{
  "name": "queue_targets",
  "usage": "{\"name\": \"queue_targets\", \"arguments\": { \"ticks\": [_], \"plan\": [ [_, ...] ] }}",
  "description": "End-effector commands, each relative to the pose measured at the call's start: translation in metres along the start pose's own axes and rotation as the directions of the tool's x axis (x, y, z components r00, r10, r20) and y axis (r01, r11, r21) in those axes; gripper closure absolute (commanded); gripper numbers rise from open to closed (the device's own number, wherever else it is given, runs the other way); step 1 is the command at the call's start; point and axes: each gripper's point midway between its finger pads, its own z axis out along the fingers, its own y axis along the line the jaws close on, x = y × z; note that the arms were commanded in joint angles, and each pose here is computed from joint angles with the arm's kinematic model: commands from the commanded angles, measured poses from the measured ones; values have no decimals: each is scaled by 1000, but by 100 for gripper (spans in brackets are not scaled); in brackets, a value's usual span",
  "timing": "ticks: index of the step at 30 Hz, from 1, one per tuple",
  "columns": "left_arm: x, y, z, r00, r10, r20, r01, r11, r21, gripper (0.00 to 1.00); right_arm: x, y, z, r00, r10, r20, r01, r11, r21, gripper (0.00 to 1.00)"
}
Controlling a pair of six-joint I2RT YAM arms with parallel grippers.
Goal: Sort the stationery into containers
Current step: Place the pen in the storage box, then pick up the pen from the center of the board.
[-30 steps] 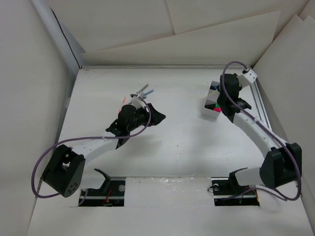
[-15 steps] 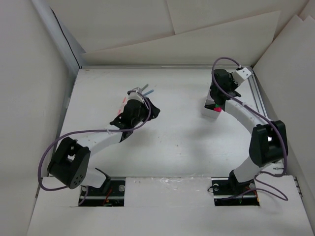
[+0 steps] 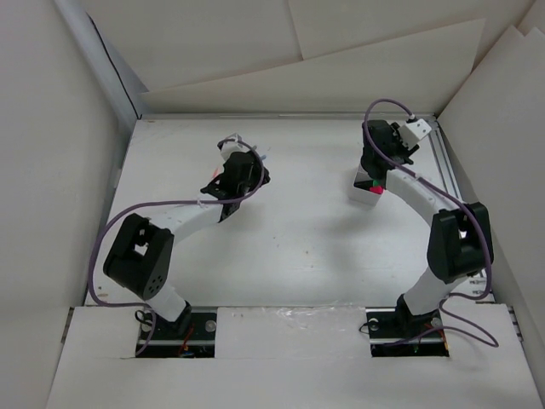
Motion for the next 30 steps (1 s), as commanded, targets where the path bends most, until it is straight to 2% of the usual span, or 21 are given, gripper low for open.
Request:
{"name": "queue_targets", "arguments": {
  "ticks": [1, 3, 6, 8, 9, 10, 12, 13, 15, 17, 18, 20, 22, 24, 30],
  "plan": [
    [-18, 6, 1, 999, -8, 51, 11, 998, -58, 56, -29, 10, -15, 996, 87, 9, -87, 995, -45, 43],
    [-18, 15, 4, 999, -6, 49, 10, 996, -88, 56, -38, 6, -23, 993, 117, 9, -117, 991, -64, 36],
    [-28, 37, 7, 998, -31, 59, 39, 989, -142, 55, -51, 3, -41, 989, 141, -32, -144, 982, -121, 36],
    [-24, 58, 6, 998, -63, 29, 68, 979, -192, 55, -52, 15, -64, 980, 169, -108, -189, 957, -222, 38],
    [-27, 82, 7, 996, -81, 28, 86, 967, -239, 57, -42, 20, -82, 977, 154, -149, -191, 940, -281, 43],
    [-31, 91, 4, 994, -104, 38, 111, 962, -249, 59, -57, 23, -104, 967, 188, -169, -238, 905, -352, 54],
    [-30, 117, -6, 990, -138, 38, 143, 947, -287, 61, -48, 34, -142, 958, 148, -246, -253, 843, -474, 67],
    [-34, 133, -9, 986, -158, 46, 165, 937, -309, 62, -50, 30, -158, 952, 150, -268, -274, 810, -518, 83],
    [-30, 153, -15, 987, -155, 44, 160, 917, -365, 62, -49, 34, -181, 945, 119, -304, -285, 757, -588, 92],
    [-32, 163, -19, 993, -110, 40, 117, 903, -413, 62, -45, 31, -201, 944, 93, -315, -282, 723, -631, 96],
    [-32, 171, -25, 995, -97, 34, 102, 881, -463, 62, -48, 32, -207, 943, 95, -318, -288, 710, -642, 96],
    [-34, 170, -17, 999, -50, -6, 42, 885, -464, 62, -39, 30, -215, 939, 67, -336, -286, 693, -661, 94],
    [-22, 182, -14, 995, -19, -97, -34, 855, -518, 64, -35, 30, -223, 935, 48, -352, -290, 673, -680, 89],
    [-33, 181, -8, 995, 13, -103, -67, 841, -537, 65, -35, 33, -229, 933, 44, -358, -297, 657, -693, 84],
    [-26, 194, 13, 973, 65, -222, -183, 803, -567, 63, -23, 38, -236, 929, -3, -369, -281, 644, -711, 70]
  ]
}}
